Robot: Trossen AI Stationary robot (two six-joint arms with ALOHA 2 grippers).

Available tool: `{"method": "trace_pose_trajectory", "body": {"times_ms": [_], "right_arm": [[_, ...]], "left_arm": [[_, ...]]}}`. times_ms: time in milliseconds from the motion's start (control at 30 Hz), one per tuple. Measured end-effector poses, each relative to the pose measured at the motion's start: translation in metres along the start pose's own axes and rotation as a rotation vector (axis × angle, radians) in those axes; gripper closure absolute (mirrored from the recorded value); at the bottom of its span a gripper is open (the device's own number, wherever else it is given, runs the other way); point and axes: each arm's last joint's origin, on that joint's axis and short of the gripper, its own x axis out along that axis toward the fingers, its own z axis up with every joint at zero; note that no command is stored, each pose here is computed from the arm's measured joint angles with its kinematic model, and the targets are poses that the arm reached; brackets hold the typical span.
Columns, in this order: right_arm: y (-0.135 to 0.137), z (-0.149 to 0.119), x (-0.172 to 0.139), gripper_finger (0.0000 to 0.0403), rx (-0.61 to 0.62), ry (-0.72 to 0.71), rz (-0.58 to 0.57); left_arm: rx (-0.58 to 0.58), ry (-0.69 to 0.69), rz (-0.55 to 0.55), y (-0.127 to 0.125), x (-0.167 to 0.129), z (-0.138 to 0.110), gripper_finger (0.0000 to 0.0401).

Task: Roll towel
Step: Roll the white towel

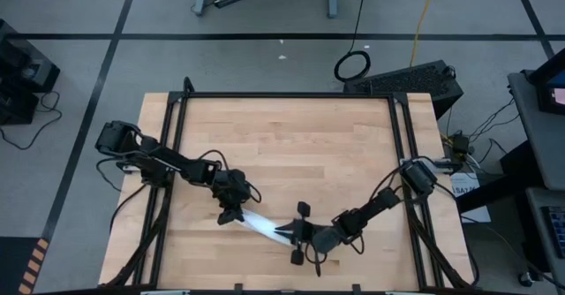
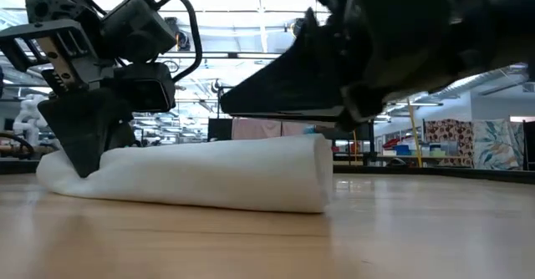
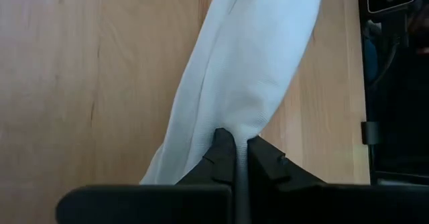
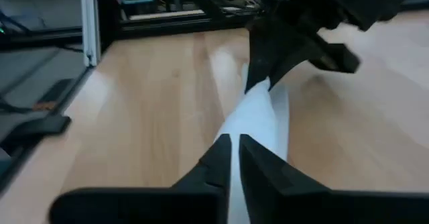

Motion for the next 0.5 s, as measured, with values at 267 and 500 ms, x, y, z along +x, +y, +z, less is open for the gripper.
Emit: {"method": "trace_pose_trajectory", "body": {"times_ms": [267,500], "right_arm": [[-0.009,-0.012,0.01,0.0396,0.036,0.024,0.01],[-0.02,-0.041,0.022,0.0401,0.139,0.068,-0.041]], "left_arm": [[-0.006,-0.039,-0.016,-0.001,-0.001,0.005,0.0389],[-0.004,-0.041,-0.02,-0.001,-0.001,0.005,0.0366]]}}
